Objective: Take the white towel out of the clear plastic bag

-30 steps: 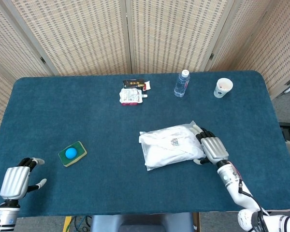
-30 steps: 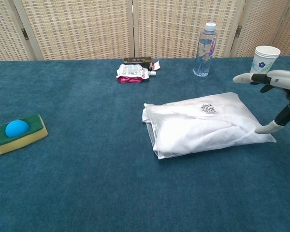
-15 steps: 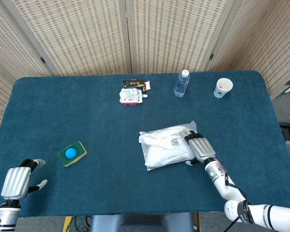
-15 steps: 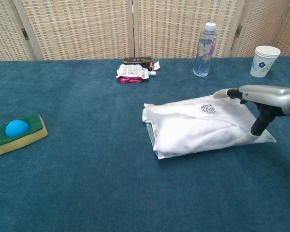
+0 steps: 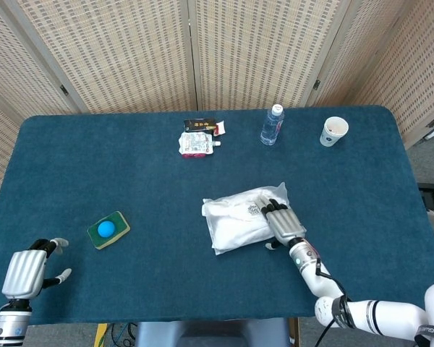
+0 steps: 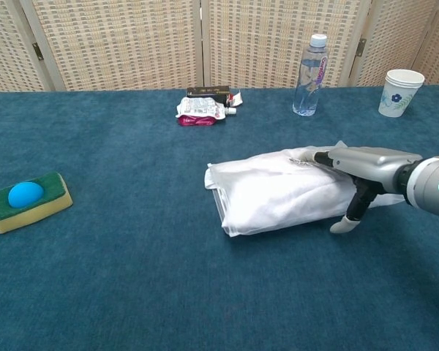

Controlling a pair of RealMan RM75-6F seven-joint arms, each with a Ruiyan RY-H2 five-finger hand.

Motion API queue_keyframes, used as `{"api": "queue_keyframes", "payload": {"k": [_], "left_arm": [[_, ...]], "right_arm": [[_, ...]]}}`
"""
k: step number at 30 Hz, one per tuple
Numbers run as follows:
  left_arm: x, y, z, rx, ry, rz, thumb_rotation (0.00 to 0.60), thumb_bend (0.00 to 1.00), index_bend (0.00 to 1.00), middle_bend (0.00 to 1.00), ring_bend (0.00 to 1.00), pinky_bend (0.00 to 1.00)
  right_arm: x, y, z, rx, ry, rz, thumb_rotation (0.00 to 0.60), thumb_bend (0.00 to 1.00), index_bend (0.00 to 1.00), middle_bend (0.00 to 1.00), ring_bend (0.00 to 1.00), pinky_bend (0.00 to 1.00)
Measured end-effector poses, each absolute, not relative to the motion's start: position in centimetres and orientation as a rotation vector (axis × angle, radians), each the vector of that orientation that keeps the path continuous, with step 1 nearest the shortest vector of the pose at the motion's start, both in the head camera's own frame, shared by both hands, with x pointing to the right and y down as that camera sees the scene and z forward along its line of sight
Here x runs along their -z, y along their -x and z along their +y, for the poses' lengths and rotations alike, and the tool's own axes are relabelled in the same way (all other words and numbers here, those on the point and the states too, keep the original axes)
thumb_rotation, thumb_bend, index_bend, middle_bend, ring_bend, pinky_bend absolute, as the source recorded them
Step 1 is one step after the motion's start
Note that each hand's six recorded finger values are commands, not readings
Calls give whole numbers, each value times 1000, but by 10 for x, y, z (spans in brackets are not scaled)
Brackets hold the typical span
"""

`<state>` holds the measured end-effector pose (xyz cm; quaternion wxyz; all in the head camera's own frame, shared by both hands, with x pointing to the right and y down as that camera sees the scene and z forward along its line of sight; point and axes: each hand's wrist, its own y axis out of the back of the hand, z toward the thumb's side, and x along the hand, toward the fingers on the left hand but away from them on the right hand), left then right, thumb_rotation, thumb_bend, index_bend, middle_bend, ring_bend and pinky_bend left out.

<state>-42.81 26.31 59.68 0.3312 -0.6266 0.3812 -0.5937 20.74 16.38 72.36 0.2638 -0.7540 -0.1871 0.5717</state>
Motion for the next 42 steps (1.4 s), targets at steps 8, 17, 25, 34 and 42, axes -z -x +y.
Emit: {"api": "queue_keyframes", "payload": {"k": [8, 17, 25, 34, 42], "left_arm": [[-599, 428, 265, 1555, 1643, 996, 600, 138, 375, 520, 378, 669], [-600, 425, 266, 1550, 1649, 996, 600, 137, 377, 537, 389, 673], [-597, 421, 259, 1526, 1643, 1024, 600, 137, 386, 554, 421, 689], [-587, 405, 236, 1437, 1651, 1033, 600, 137, 398, 611, 548, 829], [-576, 376, 203, 1314, 1692, 1080, 600, 137, 400, 680, 612, 925]], "right_arm": [[-723, -200, 160, -1497, 2042, -593, 600, 283, 229, 368, 328, 408], [-724, -199, 157, -1459, 2002, -632, 600, 410, 457, 601, 570, 608], [-715, -201, 148, -1368, 1952, -749, 600, 427, 573, 698, 668, 694], [-700, -216, 136, -1240, 1915, -904, 600, 408, 576, 702, 671, 696], [-675, -223, 120, -1099, 1857, -1054, 600, 406, 581, 705, 675, 696]]}}
